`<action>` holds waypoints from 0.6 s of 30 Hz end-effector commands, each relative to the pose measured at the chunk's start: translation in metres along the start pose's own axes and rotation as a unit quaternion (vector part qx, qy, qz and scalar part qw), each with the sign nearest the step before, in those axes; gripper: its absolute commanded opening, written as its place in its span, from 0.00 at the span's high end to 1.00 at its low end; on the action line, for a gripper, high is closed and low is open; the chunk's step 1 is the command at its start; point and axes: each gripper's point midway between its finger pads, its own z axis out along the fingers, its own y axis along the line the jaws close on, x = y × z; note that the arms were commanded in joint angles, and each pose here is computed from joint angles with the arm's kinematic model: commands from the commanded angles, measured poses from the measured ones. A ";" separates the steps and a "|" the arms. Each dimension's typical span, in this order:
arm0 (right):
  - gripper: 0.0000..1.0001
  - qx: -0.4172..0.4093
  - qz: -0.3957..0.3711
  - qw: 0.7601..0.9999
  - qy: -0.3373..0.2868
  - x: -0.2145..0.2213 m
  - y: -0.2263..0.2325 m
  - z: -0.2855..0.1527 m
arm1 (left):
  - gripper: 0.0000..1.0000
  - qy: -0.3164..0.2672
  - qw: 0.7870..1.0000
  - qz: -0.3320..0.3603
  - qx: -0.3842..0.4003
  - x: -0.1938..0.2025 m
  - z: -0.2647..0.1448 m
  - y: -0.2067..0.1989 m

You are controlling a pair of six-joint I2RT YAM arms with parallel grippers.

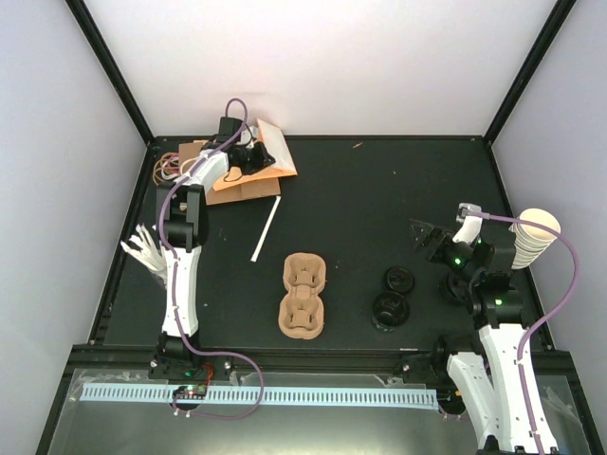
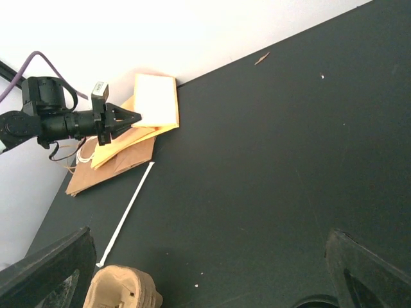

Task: Pack the takeout coffee

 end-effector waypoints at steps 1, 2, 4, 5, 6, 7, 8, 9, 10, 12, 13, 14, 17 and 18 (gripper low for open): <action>0.00 -0.008 -0.007 1.000 -0.018 -0.013 0.009 -0.005 | 0.98 -0.011 1.000 0.021 0.019 -0.011 -0.005 -0.019; 0.00 -0.008 -0.007 1.000 -0.017 -0.013 0.009 -0.005 | 0.98 -0.014 0.999 0.025 0.016 -0.013 -0.010 -0.021; 0.00 -0.007 -0.006 1.000 -0.017 -0.013 0.008 -0.006 | 0.99 -0.024 0.999 0.037 0.005 -0.017 -0.022 -0.028; 0.00 -0.008 -0.006 1.000 -0.017 -0.013 0.009 -0.006 | 0.98 -0.026 0.999 0.041 -0.002 -0.018 -0.026 -0.029; 0.00 -0.008 -0.006 1.000 -0.017 -0.013 0.009 -0.006 | 0.98 -0.031 0.998 0.047 -0.007 -0.020 -0.034 -0.032; 0.00 -0.008 -0.006 1.000 -0.016 -0.012 0.009 -0.006 | 0.98 -0.035 0.998 0.053 -0.012 -0.022 -0.040 -0.035; 0.00 -0.009 -0.004 1.000 -0.016 -0.013 0.009 -0.006 | 0.98 -0.042 0.997 0.060 -0.015 -0.025 -0.050 -0.043; 0.00 -0.010 -0.005 1.000 -0.016 -0.013 0.010 -0.006 | 0.98 -0.047 0.997 0.067 -0.018 -0.026 -0.060 -0.048; 0.00 -0.010 -0.004 1.000 -0.015 -0.013 0.010 -0.006 | 0.98 -0.051 0.996 0.073 -0.021 -0.027 -0.067 -0.053; 0.00 -0.011 -0.004 1.000 -0.015 -0.013 0.011 -0.007 | 0.98 -0.059 0.995 0.084 -0.023 -0.028 -0.084 -0.063; 0.00 -0.012 -0.004 1.000 -0.015 -0.013 0.011 -0.007 | 0.99 -0.063 0.994 0.089 -0.024 -0.028 -0.092 -0.068; 0.00 -0.014 -0.004 1.000 -0.015 -0.013 0.012 -0.007 | 0.98 -0.066 0.993 0.093 -0.025 -0.026 -0.101 -0.072; 0.00 -0.018 0.000 1.000 -0.011 -0.013 0.014 -0.008 | 0.99 -0.076 0.991 0.110 -0.025 -0.021 -0.125 -0.088; 0.00 -0.018 0.000 1.000 -0.009 -0.012 0.014 -0.008 | 0.99 -0.079 0.990 0.115 -0.024 -0.020 -0.133 -0.094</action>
